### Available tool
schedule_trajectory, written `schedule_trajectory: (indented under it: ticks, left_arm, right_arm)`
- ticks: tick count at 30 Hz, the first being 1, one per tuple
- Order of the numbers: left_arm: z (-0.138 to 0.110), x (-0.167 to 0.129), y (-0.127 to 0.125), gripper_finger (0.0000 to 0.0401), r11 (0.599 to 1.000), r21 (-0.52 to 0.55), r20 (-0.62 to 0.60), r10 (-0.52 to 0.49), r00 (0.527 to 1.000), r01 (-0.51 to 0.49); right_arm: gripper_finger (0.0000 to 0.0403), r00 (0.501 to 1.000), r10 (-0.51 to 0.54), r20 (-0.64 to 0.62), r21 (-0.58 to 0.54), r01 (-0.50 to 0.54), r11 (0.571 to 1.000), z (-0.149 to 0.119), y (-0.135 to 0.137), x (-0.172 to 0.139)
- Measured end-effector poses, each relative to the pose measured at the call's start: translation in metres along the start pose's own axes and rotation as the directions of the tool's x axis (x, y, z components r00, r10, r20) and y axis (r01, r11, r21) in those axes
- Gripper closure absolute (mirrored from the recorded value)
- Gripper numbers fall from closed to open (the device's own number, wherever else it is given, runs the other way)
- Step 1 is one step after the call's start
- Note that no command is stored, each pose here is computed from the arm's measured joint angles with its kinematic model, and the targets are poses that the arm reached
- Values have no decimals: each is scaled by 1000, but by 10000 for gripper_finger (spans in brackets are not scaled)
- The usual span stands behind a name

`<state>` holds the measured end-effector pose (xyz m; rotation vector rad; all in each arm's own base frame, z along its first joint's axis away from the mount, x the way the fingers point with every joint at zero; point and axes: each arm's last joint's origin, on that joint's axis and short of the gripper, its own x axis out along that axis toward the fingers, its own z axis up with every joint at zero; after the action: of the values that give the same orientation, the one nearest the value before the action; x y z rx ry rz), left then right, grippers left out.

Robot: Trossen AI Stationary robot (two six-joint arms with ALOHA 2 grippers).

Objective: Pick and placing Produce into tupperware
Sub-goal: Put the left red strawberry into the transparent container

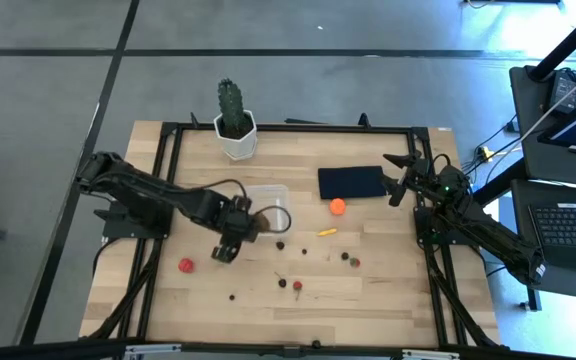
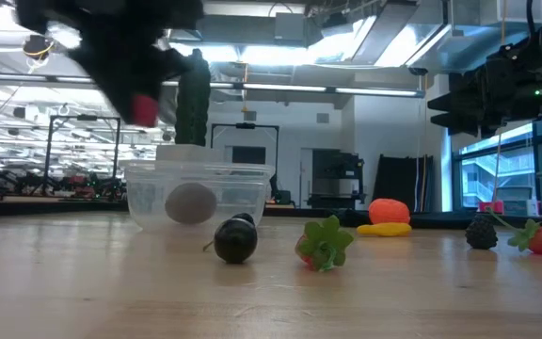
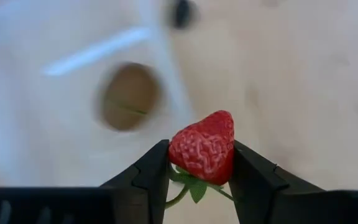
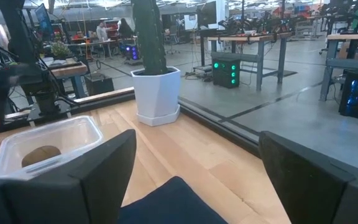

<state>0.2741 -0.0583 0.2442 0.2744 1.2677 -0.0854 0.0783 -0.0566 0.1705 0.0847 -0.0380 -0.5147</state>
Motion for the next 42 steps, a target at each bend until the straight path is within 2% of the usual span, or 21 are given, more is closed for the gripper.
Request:
schedule_trajectory:
  ticks: [2, 7, 14, 17, 23, 33, 42]
  left_arm:
    - [1, 1, 12, 269, 998, -38, 10, 48, 999, -48]
    - [-3, 4, 40, 257, 987, -139, -13, 83, 996, -84]
    - [-8, 7, 72, 268, 966, -250, 0, 65, 998, -63]
    - [-9, 9, 81, 267, 962, -263, 0, 73, 997, -70]
    - [-6, 28, 86, 253, 963, -265, -37, 49, 998, -57]
    - [1, 71, 83, 259, 967, -252, -122, -4, 993, -27]
    - [1, 77, 83, 234, 968, -250, -135, -4, 991, -31]
  right_arm:
    - [63, 1000, 0, 0, 1, 0, 1000, 0, 0, 0]
    - [63, 1000, 0, 0, 2, 0, 1000, 0, 0, 0]
    - [63, 1000, 0, 0, 2, 0, 1000, 0, 0, 0]
    - [63, 1000, 0, 0, 1, 0, 1000, 0, 0, 0]
    - [63, 1000, 1, -1, 0, -1, 1000, 0, 0, 0]
    - [63, 1000, 0, -3, 3, 0, 1000, 0, 0, 0]
    - [63, 1000, 0, -3, 4, 0, 1000, 0, 0, 0]
